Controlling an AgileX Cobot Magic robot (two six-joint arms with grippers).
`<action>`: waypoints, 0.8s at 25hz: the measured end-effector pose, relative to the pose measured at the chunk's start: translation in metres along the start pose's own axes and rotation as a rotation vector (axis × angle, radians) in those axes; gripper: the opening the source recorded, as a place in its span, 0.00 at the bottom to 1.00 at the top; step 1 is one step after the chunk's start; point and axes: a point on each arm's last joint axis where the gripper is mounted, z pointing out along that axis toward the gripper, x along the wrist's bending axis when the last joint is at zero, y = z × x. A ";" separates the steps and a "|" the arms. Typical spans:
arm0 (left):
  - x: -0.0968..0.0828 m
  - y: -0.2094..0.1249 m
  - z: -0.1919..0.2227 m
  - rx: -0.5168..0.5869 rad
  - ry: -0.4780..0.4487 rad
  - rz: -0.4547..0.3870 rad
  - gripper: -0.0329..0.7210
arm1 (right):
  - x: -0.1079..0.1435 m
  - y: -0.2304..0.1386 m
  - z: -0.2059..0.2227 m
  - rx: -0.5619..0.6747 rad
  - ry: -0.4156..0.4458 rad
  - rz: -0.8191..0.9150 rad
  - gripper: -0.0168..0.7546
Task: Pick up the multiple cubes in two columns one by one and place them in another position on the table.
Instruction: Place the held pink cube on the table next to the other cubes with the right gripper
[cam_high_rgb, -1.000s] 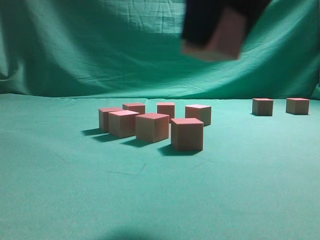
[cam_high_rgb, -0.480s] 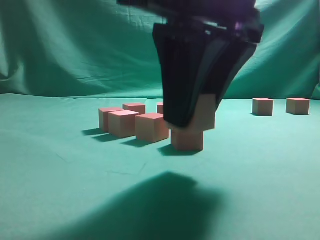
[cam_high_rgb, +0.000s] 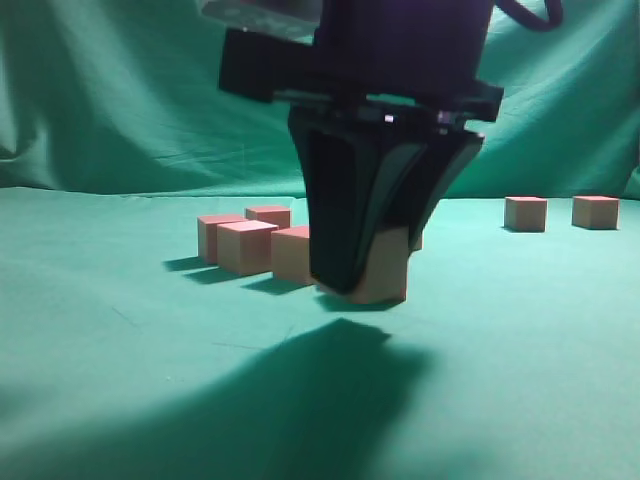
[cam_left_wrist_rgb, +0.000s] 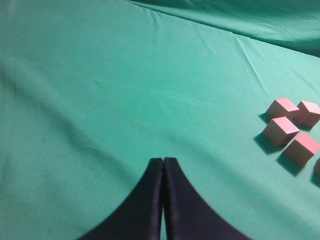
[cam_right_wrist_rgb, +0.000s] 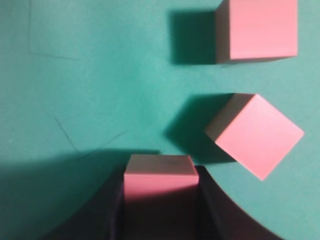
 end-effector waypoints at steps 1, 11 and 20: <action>0.000 0.000 0.000 0.000 0.000 0.000 0.04 | 0.000 0.000 0.003 0.008 0.000 -0.001 0.35; 0.000 0.000 0.000 0.000 0.000 0.000 0.04 | -0.003 -0.002 0.018 0.051 -0.034 0.015 0.35; 0.000 0.000 0.000 0.000 0.000 0.000 0.04 | -0.005 -0.002 0.018 0.049 -0.051 0.007 0.35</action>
